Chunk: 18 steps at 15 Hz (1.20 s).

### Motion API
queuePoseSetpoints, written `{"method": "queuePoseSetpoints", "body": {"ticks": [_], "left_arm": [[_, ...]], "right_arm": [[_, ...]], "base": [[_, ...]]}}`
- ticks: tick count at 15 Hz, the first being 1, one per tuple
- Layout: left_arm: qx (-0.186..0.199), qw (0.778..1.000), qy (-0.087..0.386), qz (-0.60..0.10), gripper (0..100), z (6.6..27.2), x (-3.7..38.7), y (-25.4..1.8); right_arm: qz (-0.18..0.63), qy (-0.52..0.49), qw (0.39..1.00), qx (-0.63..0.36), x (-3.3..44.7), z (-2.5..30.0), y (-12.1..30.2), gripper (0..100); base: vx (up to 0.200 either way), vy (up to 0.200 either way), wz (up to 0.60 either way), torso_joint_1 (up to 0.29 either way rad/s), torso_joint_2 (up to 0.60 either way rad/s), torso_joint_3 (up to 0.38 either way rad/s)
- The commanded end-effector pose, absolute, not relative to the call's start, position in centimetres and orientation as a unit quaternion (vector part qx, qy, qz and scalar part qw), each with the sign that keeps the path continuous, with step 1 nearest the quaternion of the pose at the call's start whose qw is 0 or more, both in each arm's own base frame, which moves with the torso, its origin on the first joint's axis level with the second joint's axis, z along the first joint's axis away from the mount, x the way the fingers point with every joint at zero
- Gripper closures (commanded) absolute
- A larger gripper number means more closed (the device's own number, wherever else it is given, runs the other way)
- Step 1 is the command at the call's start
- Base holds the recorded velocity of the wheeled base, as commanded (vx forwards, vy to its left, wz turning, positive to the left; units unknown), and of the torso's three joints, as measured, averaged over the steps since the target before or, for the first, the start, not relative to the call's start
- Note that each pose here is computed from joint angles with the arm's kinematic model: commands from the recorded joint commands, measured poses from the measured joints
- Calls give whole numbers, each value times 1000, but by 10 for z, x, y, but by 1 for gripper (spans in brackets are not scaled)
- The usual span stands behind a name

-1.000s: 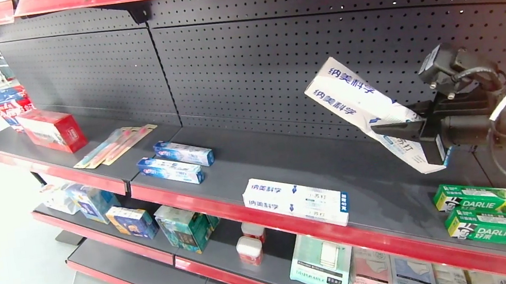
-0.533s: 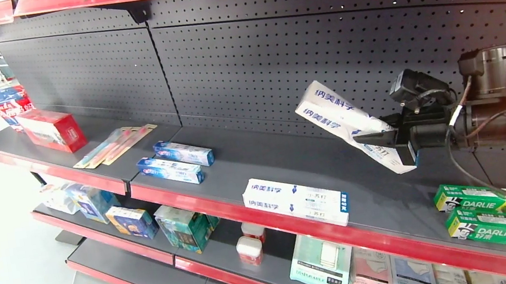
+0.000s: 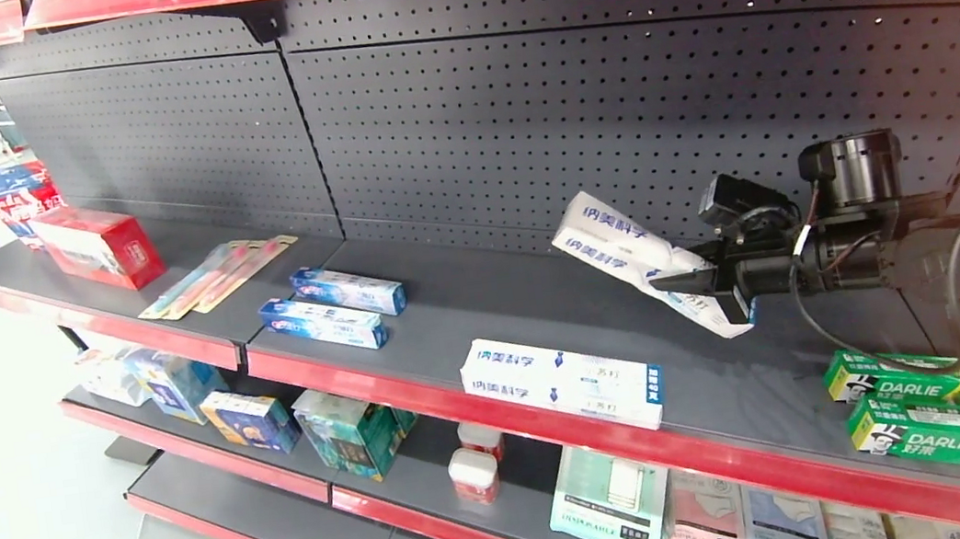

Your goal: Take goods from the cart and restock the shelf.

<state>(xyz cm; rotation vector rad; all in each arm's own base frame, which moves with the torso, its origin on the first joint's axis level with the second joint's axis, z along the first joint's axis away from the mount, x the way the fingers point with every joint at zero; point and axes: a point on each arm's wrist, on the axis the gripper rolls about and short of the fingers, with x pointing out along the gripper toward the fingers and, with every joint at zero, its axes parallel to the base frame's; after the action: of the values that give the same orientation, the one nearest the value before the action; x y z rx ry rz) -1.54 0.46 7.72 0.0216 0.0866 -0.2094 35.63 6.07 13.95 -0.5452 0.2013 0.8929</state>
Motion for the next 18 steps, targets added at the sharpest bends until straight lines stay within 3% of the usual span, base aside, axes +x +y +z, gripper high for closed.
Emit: {"method": "queuePoseSetpoints", "body": {"ticks": [1, 18], "left_arm": [[11, 993, 45, -104, 0, 77, -15, 5], [11, 993, 45, -104, 0, 77, -15, 5]], "right_arm": [[450, 111, 851, -247, 365, 119, 67, 100], [476, 89, 839, -247, 408, 90, 71, 100]], "base": [[0, 0, 0, 0, 0, 0], [0, 0, 0, 0, 0, 0]]}}
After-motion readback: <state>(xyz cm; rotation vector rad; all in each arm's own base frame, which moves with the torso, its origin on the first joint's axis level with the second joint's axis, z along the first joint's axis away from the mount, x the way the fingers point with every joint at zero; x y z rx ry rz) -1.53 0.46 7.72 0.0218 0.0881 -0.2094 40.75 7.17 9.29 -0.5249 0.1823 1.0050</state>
